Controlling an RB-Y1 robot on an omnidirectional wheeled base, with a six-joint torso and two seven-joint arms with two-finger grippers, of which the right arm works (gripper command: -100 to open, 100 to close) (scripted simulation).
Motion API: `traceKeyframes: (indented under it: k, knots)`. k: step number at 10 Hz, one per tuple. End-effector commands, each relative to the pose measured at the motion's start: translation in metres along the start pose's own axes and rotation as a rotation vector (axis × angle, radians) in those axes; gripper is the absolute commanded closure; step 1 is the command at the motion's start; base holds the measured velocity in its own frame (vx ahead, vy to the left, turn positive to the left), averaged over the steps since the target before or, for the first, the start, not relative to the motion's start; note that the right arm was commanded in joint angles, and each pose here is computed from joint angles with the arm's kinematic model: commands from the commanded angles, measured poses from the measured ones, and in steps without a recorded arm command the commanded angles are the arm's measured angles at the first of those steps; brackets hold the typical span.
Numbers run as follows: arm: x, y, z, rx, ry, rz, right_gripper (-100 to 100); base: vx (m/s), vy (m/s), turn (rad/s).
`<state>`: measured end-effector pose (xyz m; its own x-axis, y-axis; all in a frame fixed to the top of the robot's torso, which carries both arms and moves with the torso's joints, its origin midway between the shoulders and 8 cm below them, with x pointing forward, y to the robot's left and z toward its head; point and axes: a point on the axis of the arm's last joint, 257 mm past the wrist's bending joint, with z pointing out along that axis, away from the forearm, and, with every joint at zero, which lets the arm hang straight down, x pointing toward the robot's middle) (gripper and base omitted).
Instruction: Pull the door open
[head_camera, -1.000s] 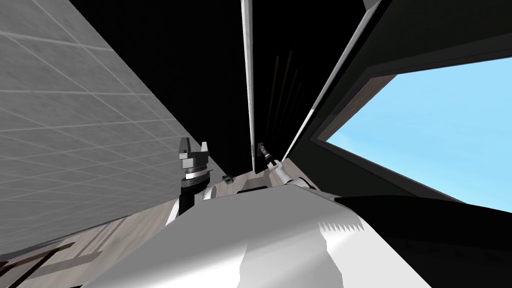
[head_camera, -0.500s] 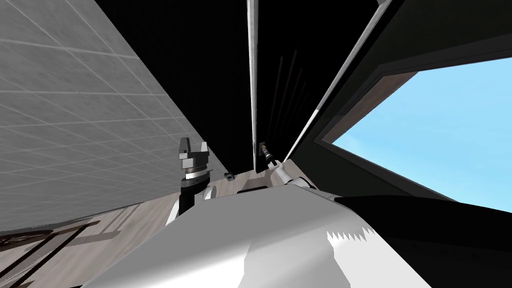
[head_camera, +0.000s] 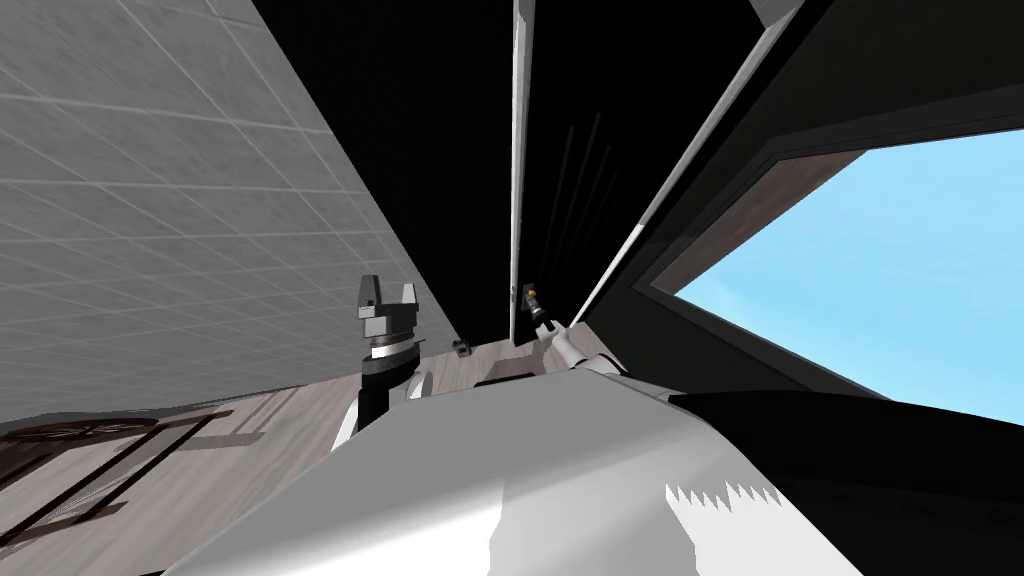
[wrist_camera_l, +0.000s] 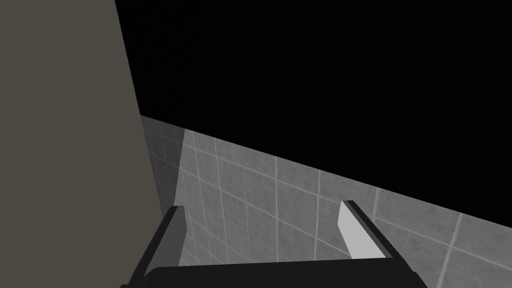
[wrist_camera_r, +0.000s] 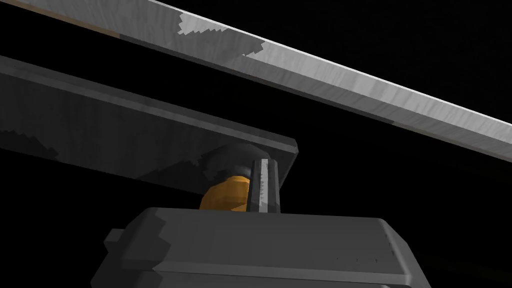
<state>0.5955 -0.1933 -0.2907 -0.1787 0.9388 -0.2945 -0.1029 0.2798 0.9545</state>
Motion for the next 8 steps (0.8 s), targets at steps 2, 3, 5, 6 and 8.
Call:
traceKeyframes:
  k: [2,3,5,6,8]
  knots:
    - [-0.007,-0.002,-0.0043,-0.006,0.008,-0.104,-100,-0.016,0.034,-0.063]
    - [-0.010,-0.002,-0.0061,-0.009,0.012,-0.151,-100,-0.011,0.033,-0.046]
    - [-0.016,-0.003,-0.0102,-0.017,0.021,-0.251,-100,-0.010,0.029,-0.073]
    - [-0.016,-0.003,-0.0102,-0.017,0.021,-0.257,-100,-0.009,0.021,-0.017]
    - [-0.023,-0.005,-0.0150,-0.025,0.032,-0.371,-100,-0.015,0.020,-0.060]
